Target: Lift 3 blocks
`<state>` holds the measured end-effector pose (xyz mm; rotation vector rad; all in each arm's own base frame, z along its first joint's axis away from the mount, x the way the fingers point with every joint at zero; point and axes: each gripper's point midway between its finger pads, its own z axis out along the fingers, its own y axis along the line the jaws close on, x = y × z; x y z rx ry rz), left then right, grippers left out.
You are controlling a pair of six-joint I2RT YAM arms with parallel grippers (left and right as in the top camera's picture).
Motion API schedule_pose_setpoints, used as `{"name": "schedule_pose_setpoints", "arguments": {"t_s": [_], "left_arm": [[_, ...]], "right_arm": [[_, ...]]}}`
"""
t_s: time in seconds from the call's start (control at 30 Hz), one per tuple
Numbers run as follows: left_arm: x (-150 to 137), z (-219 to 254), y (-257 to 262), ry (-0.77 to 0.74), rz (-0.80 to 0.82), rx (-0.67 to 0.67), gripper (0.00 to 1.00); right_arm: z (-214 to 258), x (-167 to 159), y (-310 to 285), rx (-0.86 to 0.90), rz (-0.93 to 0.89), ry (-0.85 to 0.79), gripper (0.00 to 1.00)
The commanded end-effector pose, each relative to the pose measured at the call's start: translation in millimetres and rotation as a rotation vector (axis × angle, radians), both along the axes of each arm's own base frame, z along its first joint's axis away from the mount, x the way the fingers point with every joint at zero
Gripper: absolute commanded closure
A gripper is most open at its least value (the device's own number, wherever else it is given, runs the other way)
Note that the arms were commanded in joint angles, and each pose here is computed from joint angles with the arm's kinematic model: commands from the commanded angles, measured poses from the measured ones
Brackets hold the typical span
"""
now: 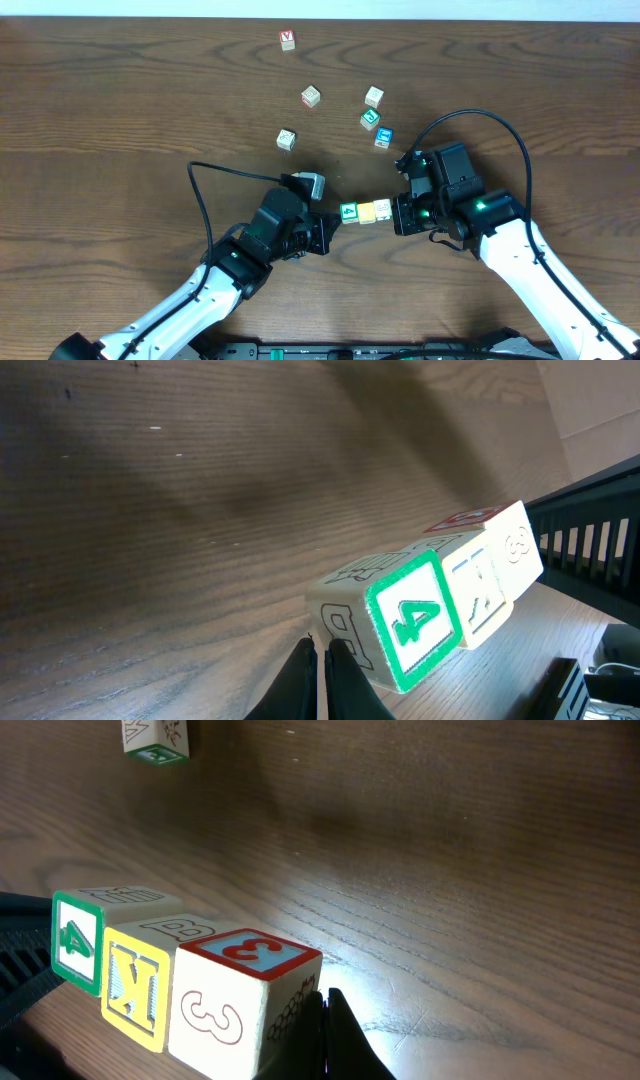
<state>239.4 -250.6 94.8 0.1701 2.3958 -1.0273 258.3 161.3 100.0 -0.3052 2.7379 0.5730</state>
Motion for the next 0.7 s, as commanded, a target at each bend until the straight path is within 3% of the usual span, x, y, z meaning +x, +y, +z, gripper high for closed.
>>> {"name": "schedule_pose_setpoints", "arguments": {"t_s": [0.0, 0.67], "left_arm": [[-2.7, 37.4, -24.4, -0.043, -0.093, -0.101, 0.93], [-0.7, 42.2, -26.0, -0.051, -0.093, -0.106, 0.93]], "right_arm": [[25.6, -12.9, 37.2, 0.152, 0.126, 0.002, 0.99], [25.5, -13.4, 37.1, 0.152, 0.126, 0.004, 0.99]]}}
